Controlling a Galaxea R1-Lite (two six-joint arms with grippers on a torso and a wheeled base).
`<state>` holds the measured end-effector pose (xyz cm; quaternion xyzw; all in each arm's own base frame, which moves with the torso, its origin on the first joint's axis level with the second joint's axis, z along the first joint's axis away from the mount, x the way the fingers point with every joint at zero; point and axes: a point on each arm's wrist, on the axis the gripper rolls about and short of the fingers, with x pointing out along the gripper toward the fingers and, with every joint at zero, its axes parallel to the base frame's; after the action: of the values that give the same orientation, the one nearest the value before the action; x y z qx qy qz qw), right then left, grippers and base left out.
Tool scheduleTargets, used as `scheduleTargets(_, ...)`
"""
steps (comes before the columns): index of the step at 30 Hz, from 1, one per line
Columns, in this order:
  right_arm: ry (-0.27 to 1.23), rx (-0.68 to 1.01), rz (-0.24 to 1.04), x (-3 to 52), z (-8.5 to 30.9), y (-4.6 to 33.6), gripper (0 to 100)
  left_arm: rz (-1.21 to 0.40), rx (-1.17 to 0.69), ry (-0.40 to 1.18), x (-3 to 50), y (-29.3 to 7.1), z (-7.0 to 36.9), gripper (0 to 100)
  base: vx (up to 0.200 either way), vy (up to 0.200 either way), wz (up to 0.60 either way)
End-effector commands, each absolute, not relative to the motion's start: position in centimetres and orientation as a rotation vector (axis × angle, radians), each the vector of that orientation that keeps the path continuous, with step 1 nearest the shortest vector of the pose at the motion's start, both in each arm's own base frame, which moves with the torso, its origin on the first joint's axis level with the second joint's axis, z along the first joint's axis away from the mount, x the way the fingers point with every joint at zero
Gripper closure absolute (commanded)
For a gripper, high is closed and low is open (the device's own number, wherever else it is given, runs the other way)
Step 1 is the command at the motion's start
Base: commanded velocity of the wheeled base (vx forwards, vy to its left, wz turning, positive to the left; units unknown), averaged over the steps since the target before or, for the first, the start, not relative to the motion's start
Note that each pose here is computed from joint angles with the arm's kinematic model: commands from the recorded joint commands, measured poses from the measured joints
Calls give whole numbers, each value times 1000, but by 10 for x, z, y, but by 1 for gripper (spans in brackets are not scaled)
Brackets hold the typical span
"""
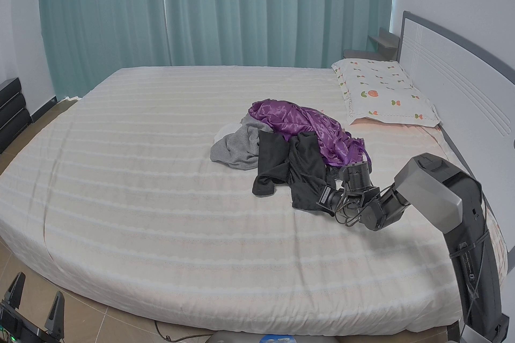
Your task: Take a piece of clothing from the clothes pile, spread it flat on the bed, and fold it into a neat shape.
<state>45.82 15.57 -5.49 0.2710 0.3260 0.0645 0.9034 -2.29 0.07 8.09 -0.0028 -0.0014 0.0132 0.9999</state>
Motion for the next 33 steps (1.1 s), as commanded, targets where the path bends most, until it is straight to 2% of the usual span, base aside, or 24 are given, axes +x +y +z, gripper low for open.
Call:
scheduleTargets(1, 638, 653, 210, 424, -4, 147, 100, 28, -6, -2, -23, 1, 76, 0, 0, 0, 0)
scheduleTargets(14, 556, 719, 362, 327, 77, 150, 100, 26, -6, -2, -23, 1, 76, 0, 0, 0, 0)
scheduleTargets(16, 526, 728, 411, 299, 100, 149, 100, 26, -6, -2, -23, 1, 76, 0, 0, 0, 0)
scheduleTargets(23, 471, 731, 511, 248, 137, 147, 100, 26, -6, -2, -23, 1, 76, 0, 0, 0, 0)
scheduleTargets(28, 370, 743, 630, 202, 176, 139, 100, 28, -6, -2, -23, 1, 76, 0, 0, 0, 0)
scheduleTargets(33, 319, 754, 692, 179, 191, 132, 100, 28, -6, -2, -23, 1, 76, 0, 0, 0, 0)
